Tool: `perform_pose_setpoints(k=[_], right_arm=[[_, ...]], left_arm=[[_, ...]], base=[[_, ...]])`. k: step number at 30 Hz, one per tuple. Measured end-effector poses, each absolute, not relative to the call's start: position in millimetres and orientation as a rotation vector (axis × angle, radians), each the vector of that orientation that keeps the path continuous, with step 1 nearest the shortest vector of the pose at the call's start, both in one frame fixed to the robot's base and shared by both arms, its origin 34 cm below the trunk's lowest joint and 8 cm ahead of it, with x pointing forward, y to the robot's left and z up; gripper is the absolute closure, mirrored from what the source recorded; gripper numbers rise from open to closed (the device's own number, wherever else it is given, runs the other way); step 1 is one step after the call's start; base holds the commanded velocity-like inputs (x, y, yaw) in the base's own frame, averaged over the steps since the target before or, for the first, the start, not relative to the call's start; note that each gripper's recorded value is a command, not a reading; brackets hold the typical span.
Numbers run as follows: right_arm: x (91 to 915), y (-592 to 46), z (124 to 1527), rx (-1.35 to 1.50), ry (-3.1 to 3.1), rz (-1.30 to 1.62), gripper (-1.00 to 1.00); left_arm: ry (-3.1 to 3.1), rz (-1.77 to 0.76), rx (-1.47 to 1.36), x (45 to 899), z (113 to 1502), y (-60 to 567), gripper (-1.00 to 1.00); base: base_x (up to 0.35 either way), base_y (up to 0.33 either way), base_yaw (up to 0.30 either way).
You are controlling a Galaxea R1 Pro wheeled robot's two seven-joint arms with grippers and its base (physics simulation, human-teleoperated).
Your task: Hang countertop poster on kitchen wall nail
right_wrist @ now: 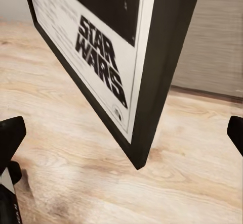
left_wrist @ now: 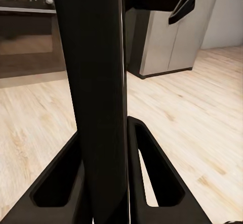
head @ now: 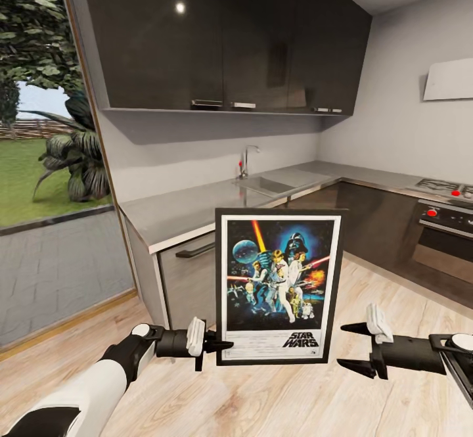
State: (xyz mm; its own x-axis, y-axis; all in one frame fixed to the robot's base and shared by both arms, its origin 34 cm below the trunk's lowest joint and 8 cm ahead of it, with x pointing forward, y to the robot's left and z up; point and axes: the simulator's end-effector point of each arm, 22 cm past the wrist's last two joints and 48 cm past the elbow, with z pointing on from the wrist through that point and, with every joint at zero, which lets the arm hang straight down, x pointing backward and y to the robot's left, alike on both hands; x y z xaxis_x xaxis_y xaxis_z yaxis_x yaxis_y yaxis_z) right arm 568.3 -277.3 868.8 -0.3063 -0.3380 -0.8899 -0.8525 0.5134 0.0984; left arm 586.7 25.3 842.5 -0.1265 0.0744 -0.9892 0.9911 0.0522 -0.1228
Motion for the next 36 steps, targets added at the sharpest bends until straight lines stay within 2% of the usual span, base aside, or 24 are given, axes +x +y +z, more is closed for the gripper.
perform_pose_setpoints(k=[12,36], right_arm=[[573,-256,875,-1.031,1.839,0.765,-1.00],[571,-252,872,-1.042,1.839,0.776,-1.00]], left_arm=[[1.354,-1.278,1.209,574,844,25,1.00],[1.350,-1.286,1.215,571,844,26,1.00]], base=[[0.000,0.000,0.000],[0.000,0.000,0.000]])
